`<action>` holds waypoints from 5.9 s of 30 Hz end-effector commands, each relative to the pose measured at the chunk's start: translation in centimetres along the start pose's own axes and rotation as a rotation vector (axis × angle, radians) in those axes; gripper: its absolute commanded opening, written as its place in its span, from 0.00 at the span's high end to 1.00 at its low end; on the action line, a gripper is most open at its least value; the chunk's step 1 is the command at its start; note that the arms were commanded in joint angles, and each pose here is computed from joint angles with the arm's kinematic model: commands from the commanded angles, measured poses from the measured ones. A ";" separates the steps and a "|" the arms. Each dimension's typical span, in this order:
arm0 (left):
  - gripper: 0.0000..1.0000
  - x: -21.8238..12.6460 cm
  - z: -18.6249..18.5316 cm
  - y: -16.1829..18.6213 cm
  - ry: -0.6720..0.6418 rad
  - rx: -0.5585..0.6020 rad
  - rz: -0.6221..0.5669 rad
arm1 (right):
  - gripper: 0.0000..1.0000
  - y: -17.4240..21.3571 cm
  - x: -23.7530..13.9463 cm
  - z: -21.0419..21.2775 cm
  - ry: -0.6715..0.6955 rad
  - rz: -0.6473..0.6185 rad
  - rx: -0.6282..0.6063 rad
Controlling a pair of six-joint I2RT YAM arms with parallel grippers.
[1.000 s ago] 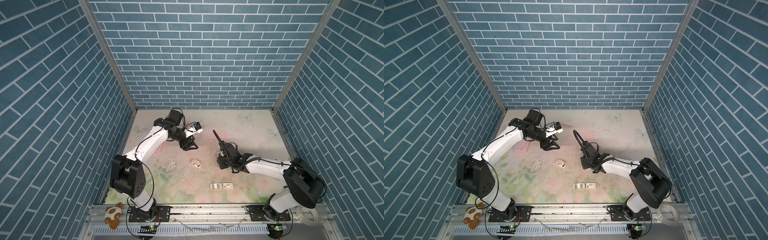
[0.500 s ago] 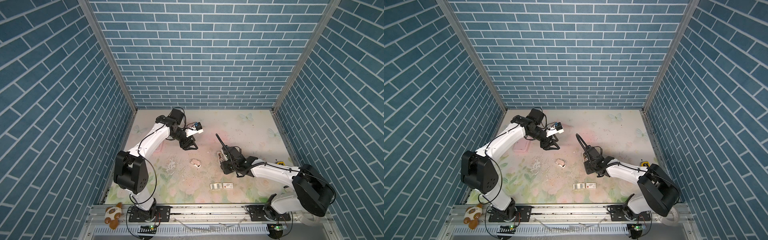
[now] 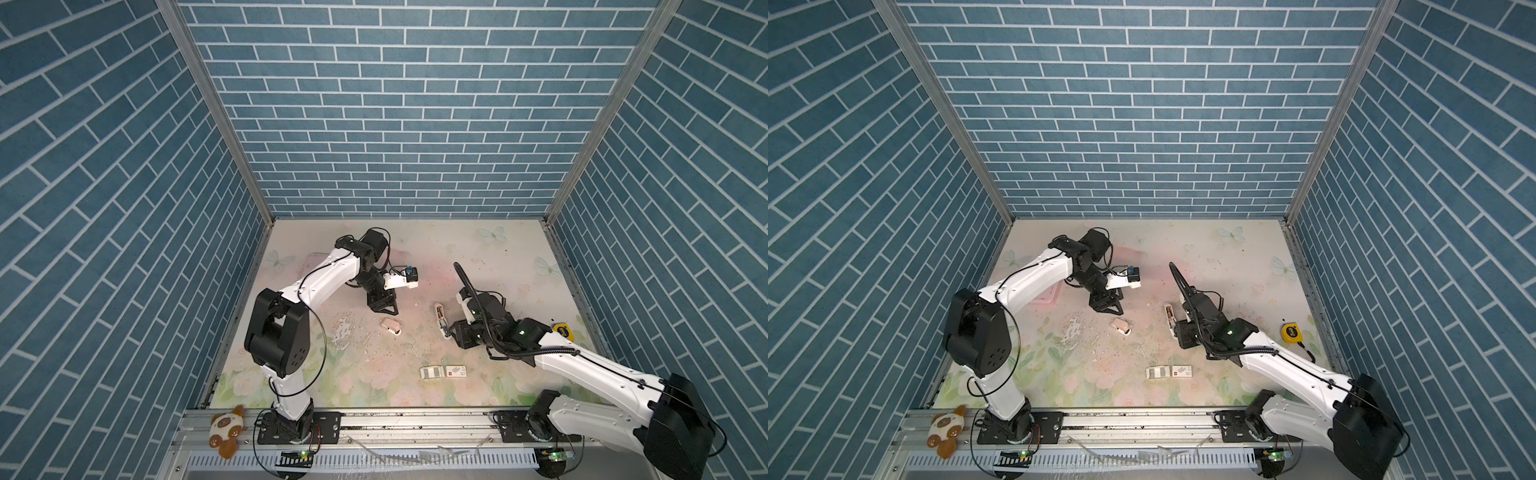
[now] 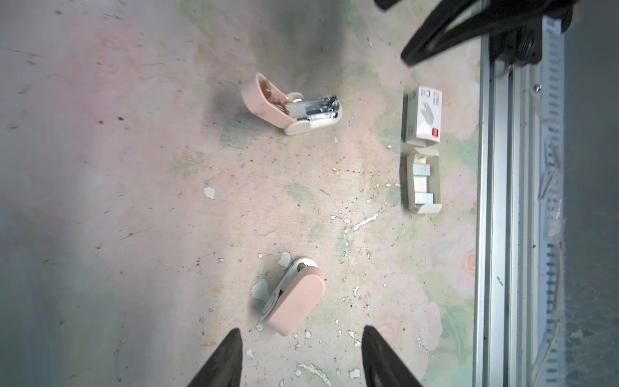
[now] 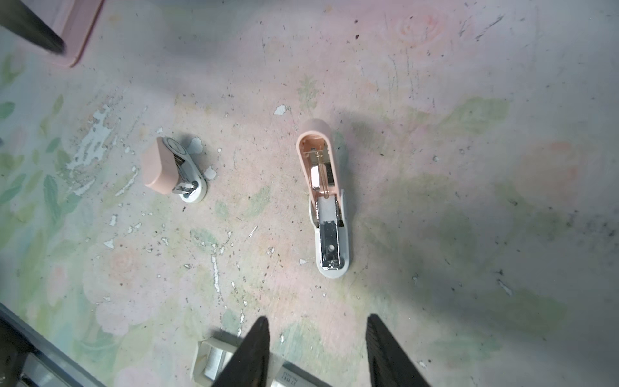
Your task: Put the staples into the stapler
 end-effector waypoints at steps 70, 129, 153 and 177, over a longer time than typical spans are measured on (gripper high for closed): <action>0.64 6.9 -1.3 3.4 -0.079 0.269 0.242 | 0.54 0.8 -2.3 -3.7 -0.139 -0.118 0.344; 0.95 1.2 -4.9 -8.4 -0.136 0.232 -0.020 | 0.65 -1.9 -1.4 6.3 -0.516 0.188 0.207; 0.96 0.1 -5.8 -10.7 -0.128 0.258 -0.061 | 0.73 -1.6 0.5 5.8 -0.484 0.207 0.235; 0.98 -1.4 -6.3 -13.4 -0.095 0.192 -0.181 | 0.74 -1.5 1.1 5.8 -0.525 0.177 0.264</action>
Point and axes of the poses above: each gripper's point midway between its finger pads, its own x axis out along the fingers, its own z axis along the line the jaws close on, y = z × x, the point moved 1 cm from there along -x, back along the fingers, and after that the axes turned 7 degrees about x, right-handed, at the moved point
